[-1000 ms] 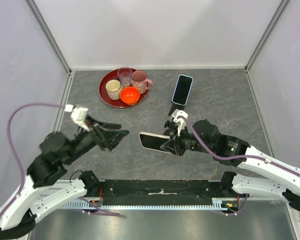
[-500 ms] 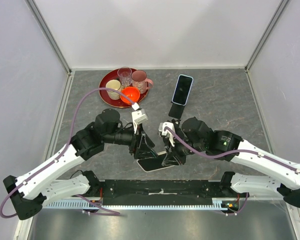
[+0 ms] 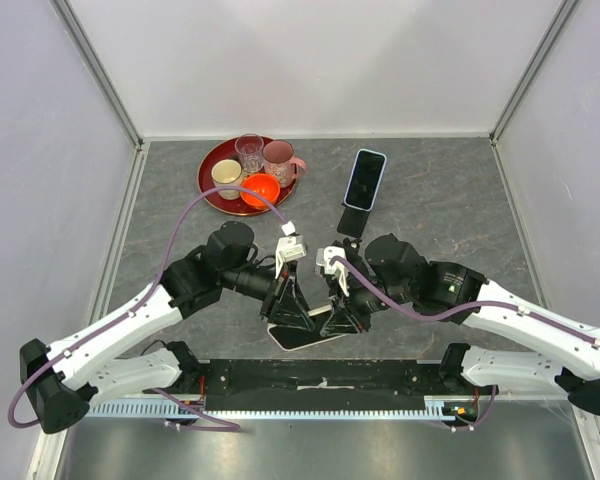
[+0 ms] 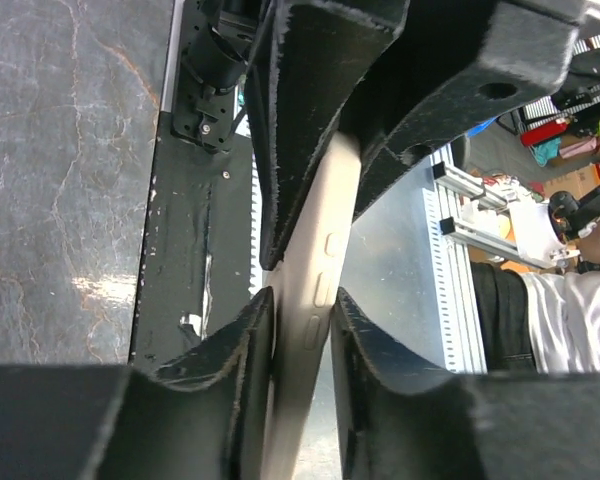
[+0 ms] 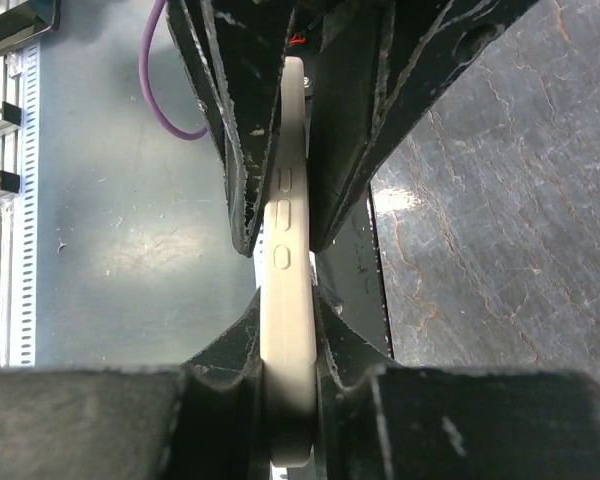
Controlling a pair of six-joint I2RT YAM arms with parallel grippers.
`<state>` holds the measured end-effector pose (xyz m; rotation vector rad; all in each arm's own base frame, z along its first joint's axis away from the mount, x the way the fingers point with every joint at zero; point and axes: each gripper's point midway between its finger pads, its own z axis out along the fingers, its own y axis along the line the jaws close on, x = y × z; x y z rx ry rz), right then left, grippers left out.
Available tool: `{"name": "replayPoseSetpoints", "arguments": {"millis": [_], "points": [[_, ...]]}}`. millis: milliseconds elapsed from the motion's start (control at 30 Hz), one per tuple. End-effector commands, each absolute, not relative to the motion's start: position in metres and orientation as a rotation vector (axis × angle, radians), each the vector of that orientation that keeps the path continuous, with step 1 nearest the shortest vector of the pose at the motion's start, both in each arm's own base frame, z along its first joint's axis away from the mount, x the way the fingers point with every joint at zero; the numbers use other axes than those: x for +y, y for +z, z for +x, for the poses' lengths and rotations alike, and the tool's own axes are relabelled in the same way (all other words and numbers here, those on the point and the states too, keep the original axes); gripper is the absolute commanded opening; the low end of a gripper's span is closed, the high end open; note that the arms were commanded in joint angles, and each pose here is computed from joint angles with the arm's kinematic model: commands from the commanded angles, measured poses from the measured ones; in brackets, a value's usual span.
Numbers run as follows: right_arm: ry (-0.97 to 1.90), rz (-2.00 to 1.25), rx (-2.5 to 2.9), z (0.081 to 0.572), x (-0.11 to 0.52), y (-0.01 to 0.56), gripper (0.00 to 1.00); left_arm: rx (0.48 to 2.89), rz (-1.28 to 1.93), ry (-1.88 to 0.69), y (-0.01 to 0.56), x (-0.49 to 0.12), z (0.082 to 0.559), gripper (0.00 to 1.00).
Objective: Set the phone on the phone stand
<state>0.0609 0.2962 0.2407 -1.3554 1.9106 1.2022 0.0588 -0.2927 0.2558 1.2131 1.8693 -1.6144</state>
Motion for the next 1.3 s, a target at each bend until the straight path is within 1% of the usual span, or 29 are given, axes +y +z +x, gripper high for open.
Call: {"name": "replayPoseSetpoints", "arguments": {"millis": [0,33,67,100,133,167,200,233,300,333,367,433,500,533,567,667,700,733,800,900,933,1000,1033,1100,1133,1200,1233,1267], "points": [[1.219,-1.274,1.696,0.074,0.311,0.292,0.0,1.785,1.258,-1.616,0.262,-0.288,0.053,0.31],[1.218,-1.26,1.679,0.074,0.309,0.296,0.0,1.788,1.258,-1.611,0.26,-0.286,0.051,0.26],[1.223,-1.253,1.667,0.075,0.31,0.295,0.0,1.789,1.258,-1.614,0.26,-0.285,0.05,0.24],[1.228,-1.251,1.66,0.074,0.31,0.296,0.0,1.788,1.26,-1.616,0.259,-0.284,0.049,0.21],[1.23,-1.246,1.65,0.074,0.309,0.298,0.0,1.789,1.257,-1.617,0.259,-0.284,0.049,0.07],[1.223,-1.24,1.651,0.076,0.309,0.298,0.0,1.785,1.243,-1.604,0.26,-0.282,0.049,0.03],[1.214,-1.229,1.653,0.078,0.309,0.299,0.03,1.786,1.228,-1.593,0.262,-0.282,0.051,0.02],[1.198,-1.207,1.667,0.081,0.309,0.299,0.29,1.784,1.212,-1.58,0.264,-0.281,0.052,0.02],[1.13,-1.129,1.698,0.096,0.307,0.3,0.55,1.767,1.126,-1.481,0.273,-0.277,0.065,0.02],[1.12,-1.086,1.717,0.1,0.307,0.301,0.75,1.773,1.066,-1.442,0.276,-0.276,0.072,0.02],[1.064,-1.016,1.743,0.113,0.305,0.298,0.82,1.764,0.982,-1.362,0.28,-0.275,0.088,0.02],[1.029,-0.904,1.75,0.126,0.302,0.301,0.94,1.715,0.901,-1.329,0.292,-0.268,0.094,0.02],[0.976,-0.744,1.814,0.143,0.295,0.288,0.98,1.624,0.835,-1.328,0.311,-0.265,0.098,0.02],[0.988,-0.694,1.789,0.146,0.294,0.294,0.98,1.607,0.82,-1.336,0.312,-0.264,0.098,0.02],[0.99,-0.669,1.811,0.146,0.292,0.281,0.98,1.587,0.807,-1.34,0.315,-0.264,0.098,0.02],[1.126,-0.61,1.744,0.135,0.294,0.288,0.98,1.545,0.793,-1.364,0.322,-0.265,0.098,0.02],[1.17,-0.616,1.709,0.129,0.294,0.293,0.98,1.535,0.793,-1.377,0.322,-0.267,0.098,0.02],[1.256,-0.65,1.634,0.116,0.296,0.3,0.97,1.54,0.804,-1.388,0.32,-0.27,0.097,0.02],[1.337,-0.683,1.565,0.103,0.297,0.311,0.95,1.529,0.808,-1.413,0.322,-0.273,0.096,0.02],[1.39,-0.746,1.53,0.091,0.299,0.316,0.8,1.522,0.819,-1.449,0.321,-0.278,0.094,0.02],[1.403,-0.772,1.537,0.087,0.3,0.316,0.71,1.495,0.824,-1.466,0.325,-0.279,0.093,0.02],[1.412,-0.796,1.54,0.084,0.302,0.315,0.64,1.484,0.841,-1.508,0.322,-0.282,0.088,0.02],[1.412,-0.801,1.548,0.084,0.302,0.317,0.59,1.441,0.88,-1.548,0.327,-0.283,0.08,0.02],[1.446,-0.84,1.54,0.077,0.303,0.319,0.57,1.435,0.908,-1.58,0.325,-0.285,0.075,0.02],[1.463,-0.86,1.536,0.074,0.305,0.321,0.51,1.413,0.928,-1.594,0.328,-0.285,0.071,0.02],[1.505,-0.913,1.524,0.064,0.306,0.321,0.44,1.398,0.944,-1.604,0.327,-0.284,0.068,0.02],[1.512,-0.926,1.522,0.062,0.307,0.321,0.35,1.387,0.964,-1.617,0.326,-0.283,0.064,0.02],[1.516,-0.929,1.517,0.061,0.307,0.322,0.32,1.37,0.974,-1.621,0.328,-0.283,0.063,0.02]]}}
